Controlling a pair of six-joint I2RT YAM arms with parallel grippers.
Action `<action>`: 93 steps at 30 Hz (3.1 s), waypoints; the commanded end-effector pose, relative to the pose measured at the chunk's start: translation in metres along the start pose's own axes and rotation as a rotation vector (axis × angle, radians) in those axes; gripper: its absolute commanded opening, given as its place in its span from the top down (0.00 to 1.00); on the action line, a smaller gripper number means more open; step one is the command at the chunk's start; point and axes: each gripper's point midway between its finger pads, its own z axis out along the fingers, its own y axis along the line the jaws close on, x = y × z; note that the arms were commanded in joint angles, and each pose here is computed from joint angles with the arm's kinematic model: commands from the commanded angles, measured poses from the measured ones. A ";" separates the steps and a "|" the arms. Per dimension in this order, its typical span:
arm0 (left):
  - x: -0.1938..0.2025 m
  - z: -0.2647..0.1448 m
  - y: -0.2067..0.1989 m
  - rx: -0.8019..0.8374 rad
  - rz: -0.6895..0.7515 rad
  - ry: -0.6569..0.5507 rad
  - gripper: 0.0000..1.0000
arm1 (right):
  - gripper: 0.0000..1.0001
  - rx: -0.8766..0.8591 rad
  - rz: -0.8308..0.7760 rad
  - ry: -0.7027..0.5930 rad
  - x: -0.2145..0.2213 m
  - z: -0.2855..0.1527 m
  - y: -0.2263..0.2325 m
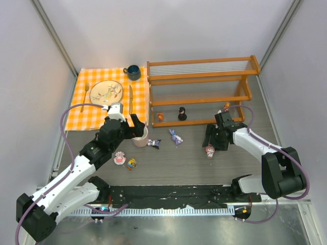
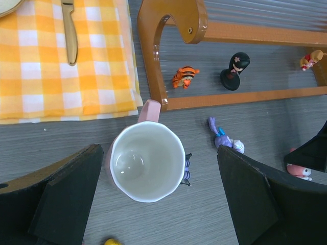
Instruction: Place and organize the plastic toys onto the shelf
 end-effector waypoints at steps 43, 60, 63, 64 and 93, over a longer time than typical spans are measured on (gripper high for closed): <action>-0.010 -0.006 -0.012 0.049 -0.041 -0.031 0.00 | 0.34 -0.021 0.018 0.007 0.005 -0.005 0.003; -0.010 -0.006 -0.011 0.051 -0.046 -0.037 0.00 | 0.34 0.057 -0.001 -0.010 0.001 -0.011 0.000; -0.008 -0.006 -0.012 0.056 -0.048 -0.032 0.00 | 0.34 0.097 -0.009 -0.015 -0.001 -0.010 -0.003; -0.008 -0.006 -0.012 0.058 -0.048 -0.033 0.00 | 0.34 0.104 -0.014 -0.014 -0.001 -0.009 -0.004; -0.003 -0.005 -0.010 0.058 -0.056 -0.026 0.00 | 0.70 0.176 -0.102 -0.009 0.000 -0.006 0.007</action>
